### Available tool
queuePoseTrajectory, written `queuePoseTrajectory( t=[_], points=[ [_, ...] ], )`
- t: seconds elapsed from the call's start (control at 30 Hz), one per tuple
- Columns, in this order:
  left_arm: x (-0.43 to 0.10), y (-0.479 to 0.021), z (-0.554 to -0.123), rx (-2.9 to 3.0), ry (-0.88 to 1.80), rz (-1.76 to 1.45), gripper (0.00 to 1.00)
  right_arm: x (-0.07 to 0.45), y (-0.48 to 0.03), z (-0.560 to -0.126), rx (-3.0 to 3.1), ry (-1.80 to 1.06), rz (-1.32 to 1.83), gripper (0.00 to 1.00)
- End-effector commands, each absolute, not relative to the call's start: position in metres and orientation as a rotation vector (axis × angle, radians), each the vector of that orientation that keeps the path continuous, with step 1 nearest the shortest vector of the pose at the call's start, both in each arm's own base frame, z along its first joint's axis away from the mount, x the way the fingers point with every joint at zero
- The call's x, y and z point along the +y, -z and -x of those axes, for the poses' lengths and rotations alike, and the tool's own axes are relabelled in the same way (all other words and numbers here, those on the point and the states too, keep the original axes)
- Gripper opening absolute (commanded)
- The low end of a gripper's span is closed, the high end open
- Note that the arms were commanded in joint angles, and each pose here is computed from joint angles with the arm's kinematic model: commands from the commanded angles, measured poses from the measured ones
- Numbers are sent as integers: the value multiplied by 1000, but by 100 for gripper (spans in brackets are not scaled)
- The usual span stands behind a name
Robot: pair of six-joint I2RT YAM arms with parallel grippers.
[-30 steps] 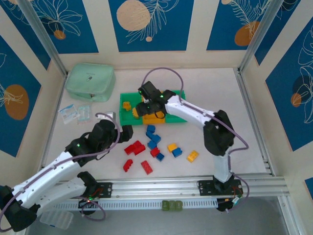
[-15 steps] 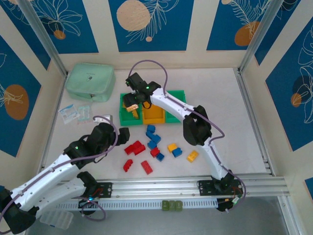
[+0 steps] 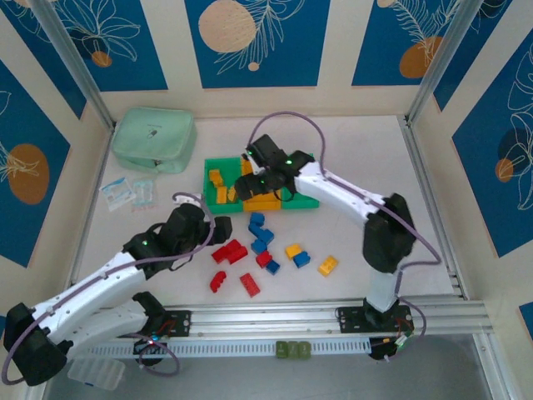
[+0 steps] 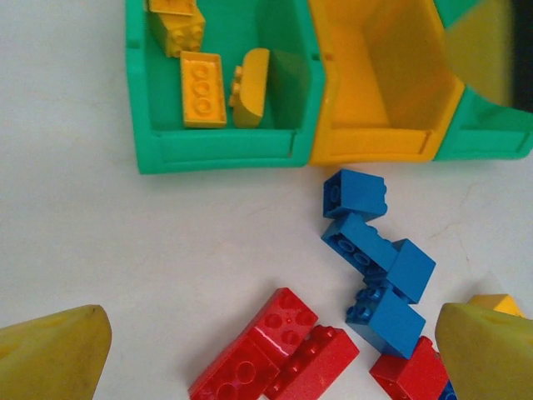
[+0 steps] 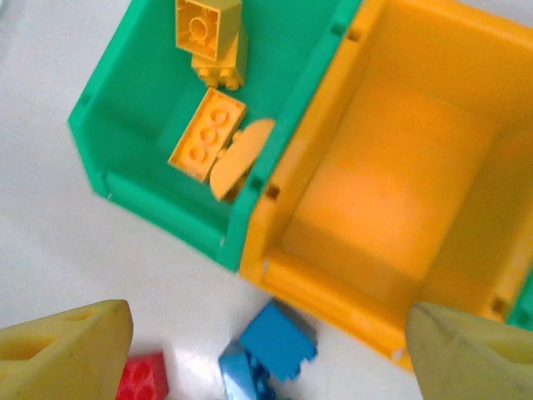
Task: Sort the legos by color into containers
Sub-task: Pick up the lego from the bottom-center of the table.
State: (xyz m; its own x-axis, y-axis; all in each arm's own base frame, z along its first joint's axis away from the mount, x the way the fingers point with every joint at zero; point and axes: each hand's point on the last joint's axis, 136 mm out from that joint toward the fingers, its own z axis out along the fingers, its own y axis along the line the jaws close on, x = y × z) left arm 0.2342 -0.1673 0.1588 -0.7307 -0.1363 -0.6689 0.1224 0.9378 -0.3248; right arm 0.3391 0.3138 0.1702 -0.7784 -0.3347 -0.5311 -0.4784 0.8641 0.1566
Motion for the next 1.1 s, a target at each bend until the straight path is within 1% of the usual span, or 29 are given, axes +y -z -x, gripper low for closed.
queuePoseTrajectory(
  t=[0.0,0.3,0.5,0.77,1.07],
  points=[
    [-189,-171,-240,2326,541,-39,99,286,-159,-311,2631,-431,535,86],
    [-222,-157,-245,2370,674,-54,99,231,-110,-237,2852,-366,517,85],
    [-233,-150,-245,2383,733,-46,99,224,-81,-208,2947,-356,526,85],
    [-231,-150,-244,2375,735,-33,99,220,-51,-201,2988,-198,564,84],
    [-228,-148,-243,2373,731,-22,99,218,-33,-206,3004,-126,596,77]
  ],
)
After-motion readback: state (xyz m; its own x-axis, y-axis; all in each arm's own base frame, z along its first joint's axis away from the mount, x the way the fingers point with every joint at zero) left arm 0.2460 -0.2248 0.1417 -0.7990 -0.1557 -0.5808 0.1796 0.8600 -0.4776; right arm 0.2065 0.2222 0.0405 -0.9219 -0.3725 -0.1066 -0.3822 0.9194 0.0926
